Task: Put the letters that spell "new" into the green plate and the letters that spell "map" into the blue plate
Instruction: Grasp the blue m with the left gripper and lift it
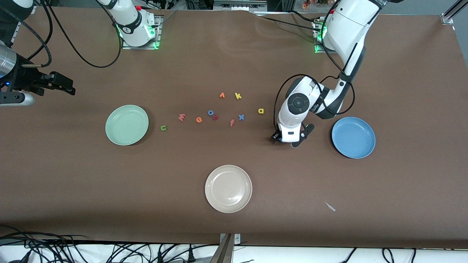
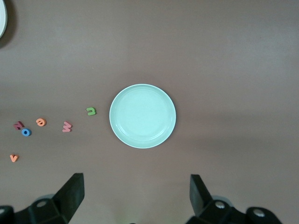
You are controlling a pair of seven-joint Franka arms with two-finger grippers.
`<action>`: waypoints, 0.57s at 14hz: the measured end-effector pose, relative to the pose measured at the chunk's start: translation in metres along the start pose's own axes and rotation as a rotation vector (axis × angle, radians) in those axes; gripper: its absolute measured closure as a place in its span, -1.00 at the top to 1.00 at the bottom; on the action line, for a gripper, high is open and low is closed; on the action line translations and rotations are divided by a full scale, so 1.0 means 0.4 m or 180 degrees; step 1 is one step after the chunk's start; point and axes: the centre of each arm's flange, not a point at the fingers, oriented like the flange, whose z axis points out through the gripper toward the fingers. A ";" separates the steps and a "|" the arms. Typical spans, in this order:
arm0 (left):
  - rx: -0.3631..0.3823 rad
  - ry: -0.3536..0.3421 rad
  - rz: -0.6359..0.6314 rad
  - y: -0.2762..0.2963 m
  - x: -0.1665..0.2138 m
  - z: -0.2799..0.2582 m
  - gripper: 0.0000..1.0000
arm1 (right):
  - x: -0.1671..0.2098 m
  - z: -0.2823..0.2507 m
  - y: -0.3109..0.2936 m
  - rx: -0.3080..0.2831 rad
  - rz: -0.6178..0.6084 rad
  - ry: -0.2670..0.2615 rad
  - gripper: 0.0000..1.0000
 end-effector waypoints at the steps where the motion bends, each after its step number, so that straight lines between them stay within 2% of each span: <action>1: 0.0007 -0.0003 -0.0030 -0.001 -0.001 0.005 0.54 | 0.000 0.000 -0.002 0.0026 0.0002 0.0000 1.00; 3: -0.0014 -0.0003 -0.0138 0.001 -0.002 0.012 0.44 | 0.000 0.000 -0.008 0.0093 0.0025 0.0003 1.00; 4: -0.0041 0.0000 -0.0184 0.004 -0.003 0.012 0.32 | 0.000 0.000 -0.009 0.0098 0.0047 0.0003 1.00; 5: -0.0052 0.0001 -0.0220 0.005 -0.004 0.011 0.31 | 0.000 0.000 -0.009 0.0098 0.0054 0.0003 1.00; 6: -0.0071 0.0004 -0.0239 0.007 -0.004 0.009 0.19 | 0.000 0.000 -0.009 0.0098 0.0058 0.0003 1.00; 8: -0.0105 0.0017 -0.0234 0.013 -0.004 0.003 -0.27 | 0.000 0.000 -0.007 0.0084 0.0068 0.0004 1.00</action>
